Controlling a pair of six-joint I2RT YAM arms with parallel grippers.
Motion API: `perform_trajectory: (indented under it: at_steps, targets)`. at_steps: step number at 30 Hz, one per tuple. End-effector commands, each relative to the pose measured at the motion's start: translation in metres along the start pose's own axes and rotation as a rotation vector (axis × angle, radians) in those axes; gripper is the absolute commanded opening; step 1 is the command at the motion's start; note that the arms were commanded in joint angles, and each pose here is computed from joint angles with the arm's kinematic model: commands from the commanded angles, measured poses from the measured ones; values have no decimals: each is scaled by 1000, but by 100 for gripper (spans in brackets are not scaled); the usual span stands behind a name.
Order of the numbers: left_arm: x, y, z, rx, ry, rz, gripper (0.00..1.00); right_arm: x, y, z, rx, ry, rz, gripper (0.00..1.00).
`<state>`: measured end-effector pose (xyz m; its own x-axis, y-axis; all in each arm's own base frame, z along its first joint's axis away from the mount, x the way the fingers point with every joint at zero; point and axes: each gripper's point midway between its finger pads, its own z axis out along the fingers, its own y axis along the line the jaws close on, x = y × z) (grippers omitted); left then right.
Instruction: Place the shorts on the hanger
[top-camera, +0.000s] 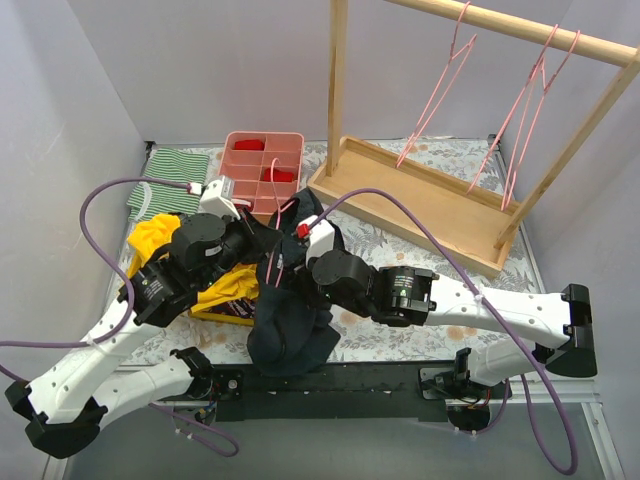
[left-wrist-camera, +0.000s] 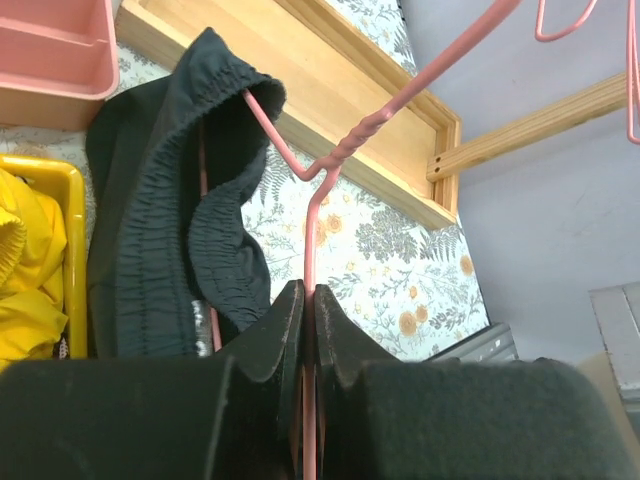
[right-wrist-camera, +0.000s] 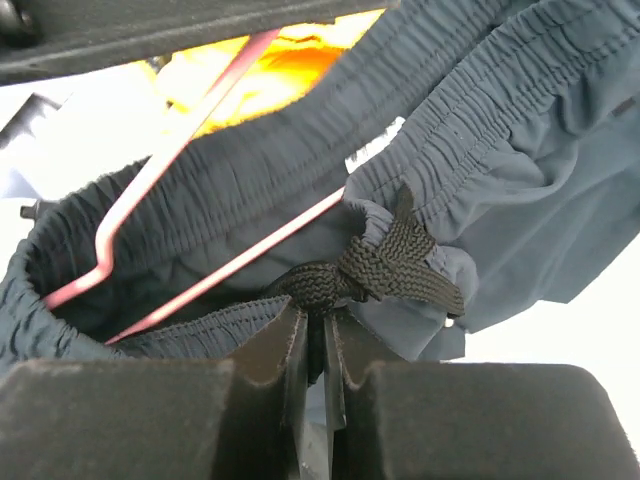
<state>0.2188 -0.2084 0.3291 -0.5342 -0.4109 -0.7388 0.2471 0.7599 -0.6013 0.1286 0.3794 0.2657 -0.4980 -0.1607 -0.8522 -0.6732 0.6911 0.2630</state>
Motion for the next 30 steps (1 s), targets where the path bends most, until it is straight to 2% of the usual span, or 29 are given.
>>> perform_trajectory:
  at_steps: [1, 4, 5, 8, 11, 15, 18, 23, 30]
  targets:
    - [9, -8, -6, 67, 23, -29, 0, -36, 25, -15, -130, -123, 29, 15]
    - [15, -5, -7, 64, 46, -27, 0, -33, 23, -12, -123, -119, -8, 29]
    - [16, -5, -8, 67, 54, -26, 0, -30, 22, -12, -129, -117, -21, 38]
    - [17, -6, -14, 74, 69, -17, 0, -39, 25, -22, -171, -167, -57, 53]
    - [13, -7, -21, 74, 69, -5, 0, -57, 13, -33, -119, -213, -82, 59]
    - [5, -14, -32, 107, 58, 13, 0, -76, -29, -31, 37, -215, -44, 61]
    - [1, -22, -39, 148, 60, 32, 0, -85, -52, -23, 78, -209, -8, 61]
    - [-2, -31, -47, 194, 68, 61, 0, -84, -65, 4, 111, -156, -4, 61]
    - [-9, -44, -58, 258, 61, 94, 0, -88, -83, 29, 158, -153, 38, 63]
